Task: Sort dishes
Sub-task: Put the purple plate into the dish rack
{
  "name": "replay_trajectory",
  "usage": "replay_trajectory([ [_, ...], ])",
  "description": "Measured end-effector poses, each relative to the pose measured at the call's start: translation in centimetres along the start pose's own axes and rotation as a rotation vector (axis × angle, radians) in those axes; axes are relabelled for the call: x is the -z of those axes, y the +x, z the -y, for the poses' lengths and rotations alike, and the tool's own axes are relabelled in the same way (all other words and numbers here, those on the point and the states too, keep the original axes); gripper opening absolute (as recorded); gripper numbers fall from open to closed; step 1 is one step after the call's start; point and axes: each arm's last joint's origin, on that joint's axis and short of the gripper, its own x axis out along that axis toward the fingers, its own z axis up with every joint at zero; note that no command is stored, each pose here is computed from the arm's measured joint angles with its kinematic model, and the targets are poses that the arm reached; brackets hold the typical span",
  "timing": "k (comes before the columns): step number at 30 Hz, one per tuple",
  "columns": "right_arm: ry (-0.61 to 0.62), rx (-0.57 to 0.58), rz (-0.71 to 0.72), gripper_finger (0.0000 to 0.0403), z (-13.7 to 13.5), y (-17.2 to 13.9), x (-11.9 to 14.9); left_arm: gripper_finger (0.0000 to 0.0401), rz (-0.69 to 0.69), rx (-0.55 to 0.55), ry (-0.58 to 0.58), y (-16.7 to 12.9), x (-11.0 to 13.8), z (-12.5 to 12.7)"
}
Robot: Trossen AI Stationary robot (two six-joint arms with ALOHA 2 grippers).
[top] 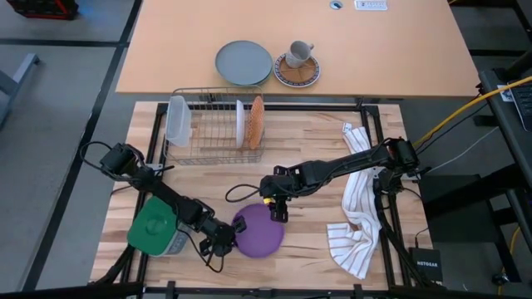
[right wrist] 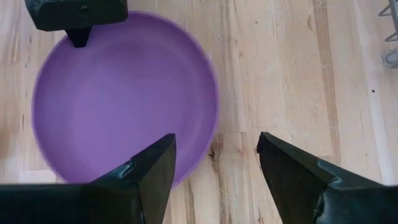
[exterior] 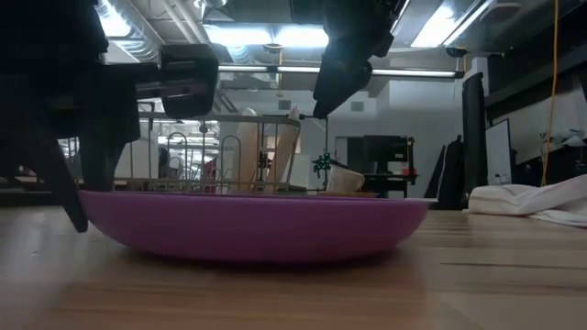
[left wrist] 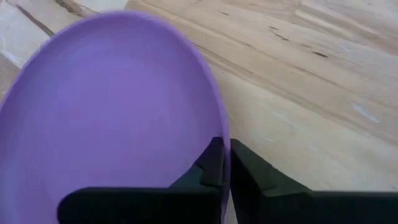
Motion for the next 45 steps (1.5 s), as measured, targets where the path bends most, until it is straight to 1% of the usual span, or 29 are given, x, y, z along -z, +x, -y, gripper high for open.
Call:
replay_trajectory([
  [5, 0.0, 0.0, -0.002, 0.0232, 0.0, 0.0, 0.0, 0.0004, -0.01, -0.02, -0.02, 0.0, 0.0, -0.1],
  [9, -0.006, -0.004, 0.005, 0.0232, -0.2, -0.8, 0.1, 0.0003, 0.003, -0.045, -0.114, 0.0, -0.1, -0.3],
  [12, -0.022, -0.001, 0.016, 0.0232, -0.4, -2.0, 0.2, 0.0002, 0.053, -0.073, -0.202, -0.1, -0.5, -0.6],
  [16, -0.029, 0.021, 0.037, 0.0232, -0.4, -4.6, 0.6, 0.0002, 0.122, -0.106, -0.271, -0.5, -1.0, -1.4],
  [18, -0.034, 0.051, 0.059, 0.0232, -0.4, -6.0, 0.8, 0.0001, 0.152, -0.129, -0.314, -1.0, -1.0, -2.2],
  [23, -0.043, 0.131, 0.148, 0.0232, -0.4, -10.4, 1.6, 0.0001, 0.234, -0.202, -0.432, -3.5, -1.1, -4.5],
  [29, -0.077, 0.216, 0.304, 0.0232, -0.4, -16.2, 3.2, 0.0, 0.36, -0.309, -0.547, -7.9, -0.9, -7.3],
  [31, -0.095, 0.245, 0.362, 0.0232, -0.3, -17.8, 4.0, 0.0, 0.405, -0.34, -0.592, -9.4, -0.8, -8.0],
  [33, -0.099, 0.264, 0.42, 0.0232, 0.0, -18.6, 5.1, 0.0, 0.459, -0.363, -0.649, -11.0, -0.8, -8.6],
  [35, -0.094, 0.27, 0.472, 0.0232, 0.3, -18.8, 6.5, 0.0, 0.538, -0.387, -0.714, -12.4, -1.0, -9.1],
  [38, -0.083, 0.257, 0.55, 0.0232, 1.1, -18.4, 8.9, 0.0, 0.665, -0.442, -0.811, -14.7, -1.3, -9.7],
  [40, -0.063, 0.237, 0.612, 0.0232, 1.7, -17.7, 10.5, 0.0, 0.72, -0.504, -0.86, -16.2, -1.3, -10.0],
  [45, -0.013, 0.187, 0.775, 0.0232, 2.9, -15.2, 14.1, 0.0, 0.817, -0.702, -0.975, -19.7, -1.1, -10.2],
])
